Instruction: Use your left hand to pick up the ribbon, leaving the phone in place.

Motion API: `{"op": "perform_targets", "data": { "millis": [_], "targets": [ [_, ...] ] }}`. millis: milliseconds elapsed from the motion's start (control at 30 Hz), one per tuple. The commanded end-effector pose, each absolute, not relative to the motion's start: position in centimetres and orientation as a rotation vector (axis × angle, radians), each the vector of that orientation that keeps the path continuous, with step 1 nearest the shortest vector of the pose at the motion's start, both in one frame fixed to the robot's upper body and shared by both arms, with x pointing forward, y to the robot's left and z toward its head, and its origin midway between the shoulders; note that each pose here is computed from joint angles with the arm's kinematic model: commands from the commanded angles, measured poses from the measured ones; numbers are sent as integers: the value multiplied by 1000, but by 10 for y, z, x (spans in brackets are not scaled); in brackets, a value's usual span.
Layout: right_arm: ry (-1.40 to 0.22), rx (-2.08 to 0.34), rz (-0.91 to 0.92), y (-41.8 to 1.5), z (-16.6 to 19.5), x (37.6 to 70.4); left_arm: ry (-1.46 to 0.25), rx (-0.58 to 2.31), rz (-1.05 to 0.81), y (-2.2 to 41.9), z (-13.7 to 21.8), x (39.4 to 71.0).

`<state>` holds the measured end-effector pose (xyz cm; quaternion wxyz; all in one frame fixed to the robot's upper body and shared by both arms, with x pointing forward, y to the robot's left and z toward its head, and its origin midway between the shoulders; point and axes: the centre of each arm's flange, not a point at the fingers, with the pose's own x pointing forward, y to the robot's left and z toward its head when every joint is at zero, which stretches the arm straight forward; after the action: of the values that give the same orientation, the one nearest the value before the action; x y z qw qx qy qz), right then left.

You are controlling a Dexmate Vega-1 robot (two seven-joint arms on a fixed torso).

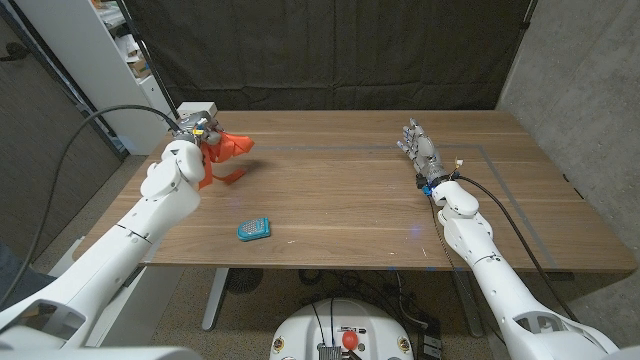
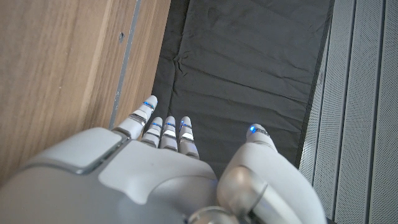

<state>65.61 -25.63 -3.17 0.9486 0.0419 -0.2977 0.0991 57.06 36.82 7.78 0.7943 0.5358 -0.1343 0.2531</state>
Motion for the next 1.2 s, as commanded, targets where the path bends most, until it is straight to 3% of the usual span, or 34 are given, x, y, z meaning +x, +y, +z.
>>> {"op": "perform_targets", "data": {
  "millis": [33, 1200],
  "targets": [
    [-610, 86, 206, -256, -30, 657, -295, 1163, 536, 366, 90, 562],
    [-612, 81, 197, -257, -30, 656, -341, 1206, 527, 359, 113, 542]
  ]
}}
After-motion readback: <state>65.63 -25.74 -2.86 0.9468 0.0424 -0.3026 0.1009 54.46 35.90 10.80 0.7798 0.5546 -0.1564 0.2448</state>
